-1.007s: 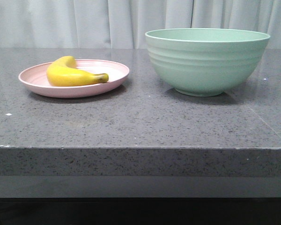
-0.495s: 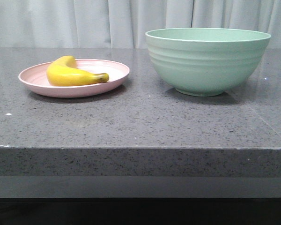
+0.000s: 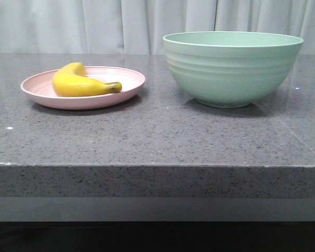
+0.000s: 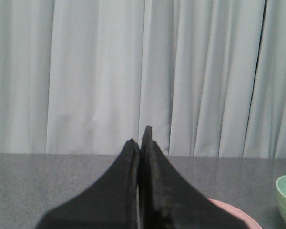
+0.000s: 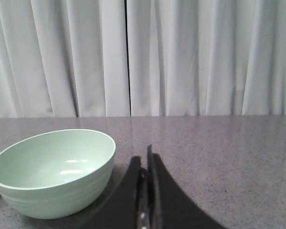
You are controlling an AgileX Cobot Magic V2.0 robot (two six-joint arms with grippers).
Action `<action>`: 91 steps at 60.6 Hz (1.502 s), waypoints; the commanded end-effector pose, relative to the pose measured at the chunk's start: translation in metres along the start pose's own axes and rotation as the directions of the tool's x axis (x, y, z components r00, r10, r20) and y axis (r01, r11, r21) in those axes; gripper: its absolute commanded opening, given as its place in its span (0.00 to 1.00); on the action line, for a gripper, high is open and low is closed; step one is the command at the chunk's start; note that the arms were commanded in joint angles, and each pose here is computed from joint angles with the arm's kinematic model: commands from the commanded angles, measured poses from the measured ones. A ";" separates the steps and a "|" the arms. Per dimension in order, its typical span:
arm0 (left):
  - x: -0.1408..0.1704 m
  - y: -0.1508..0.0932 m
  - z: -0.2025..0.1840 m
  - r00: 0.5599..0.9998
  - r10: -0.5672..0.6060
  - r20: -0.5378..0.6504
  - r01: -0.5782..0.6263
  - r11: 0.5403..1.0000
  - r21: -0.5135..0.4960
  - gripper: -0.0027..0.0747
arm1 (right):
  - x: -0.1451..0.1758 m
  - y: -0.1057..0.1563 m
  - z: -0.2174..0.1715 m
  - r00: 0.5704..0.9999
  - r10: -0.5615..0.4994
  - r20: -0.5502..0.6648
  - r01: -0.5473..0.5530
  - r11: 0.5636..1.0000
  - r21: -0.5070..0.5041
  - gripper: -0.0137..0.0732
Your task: Transfer banana from pink plate to green bowl
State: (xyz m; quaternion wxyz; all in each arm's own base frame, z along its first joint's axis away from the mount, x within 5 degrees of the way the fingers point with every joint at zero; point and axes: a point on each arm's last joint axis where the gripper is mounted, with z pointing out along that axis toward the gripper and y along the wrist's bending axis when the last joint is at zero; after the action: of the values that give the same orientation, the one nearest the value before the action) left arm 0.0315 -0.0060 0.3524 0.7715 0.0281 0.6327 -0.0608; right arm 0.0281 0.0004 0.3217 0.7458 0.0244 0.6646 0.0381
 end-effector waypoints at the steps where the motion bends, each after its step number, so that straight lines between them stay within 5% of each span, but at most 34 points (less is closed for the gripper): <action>1: -0.026 -0.002 0.011 0.999 -0.016 -0.041 0.017 1.000 0.015 0.01 | -0.028 0.002 0.007 0.999 -0.026 -0.020 0.026 1.000 0.012 0.08; 12: -0.031 -0.004 0.037 0.963 -0.012 -0.268 0.021 0.999 0.029 0.01 | -0.046 0.003 0.029 0.963 -0.019 -0.267 0.029 0.999 0.031 0.08; 21: -0.023 -0.003 0.052 0.941 -0.014 -0.337 0.025 0.999 0.026 0.01 | -0.036 0.002 0.048 0.916 -0.013 -0.401 0.032 0.999 0.040 0.08; 48: -0.007 -0.003 0.072 0.907 -0.032 -0.420 0.045 0.999 0.020 0.01 | -0.010 0.000 0.069 0.846 -0.006 -0.534 0.038 0.998 0.048 0.08; 53: -0.006 -0.002 0.073 0.905 -0.030 -0.424 0.043 0.999 0.021 0.08 | -0.011 0.000 0.069 0.847 -0.006 -0.531 0.038 0.998 0.048 0.09; 60: -0.005 -0.002 0.075 0.903 -0.025 -0.430 0.038 0.999 0.021 0.36 | -0.011 0.000 0.069 0.847 -0.006 -0.531 0.038 0.998 0.048 0.23; 69: -0.006 -0.002 0.077 0.910 -0.021 -0.415 0.032 0.999 0.019 0.69 | -0.011 0.000 0.069 0.847 -0.006 -0.531 0.038 0.998 0.048 0.62; 76: -0.006 -0.002 0.078 0.907 -0.021 -0.420 0.032 0.999 0.019 0.71 | -0.010 0.000 0.069 0.847 -0.006 -0.532 0.038 0.998 0.048 0.81; 91: -0.009 -0.007 0.097 0.845 -0.080 -0.528 0.113 0.993 0.030 0.71 | -0.011 0.000 0.069 0.849 0.005 -0.529 0.023 0.999 0.046 0.82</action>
State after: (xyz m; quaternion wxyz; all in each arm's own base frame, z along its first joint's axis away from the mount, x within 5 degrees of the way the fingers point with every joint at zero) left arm 0.1150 -0.0198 0.3621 0.5443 0.0443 0.8336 -0.0824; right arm 0.0909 0.0013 0.3276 0.4978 0.0318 0.8663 0.0254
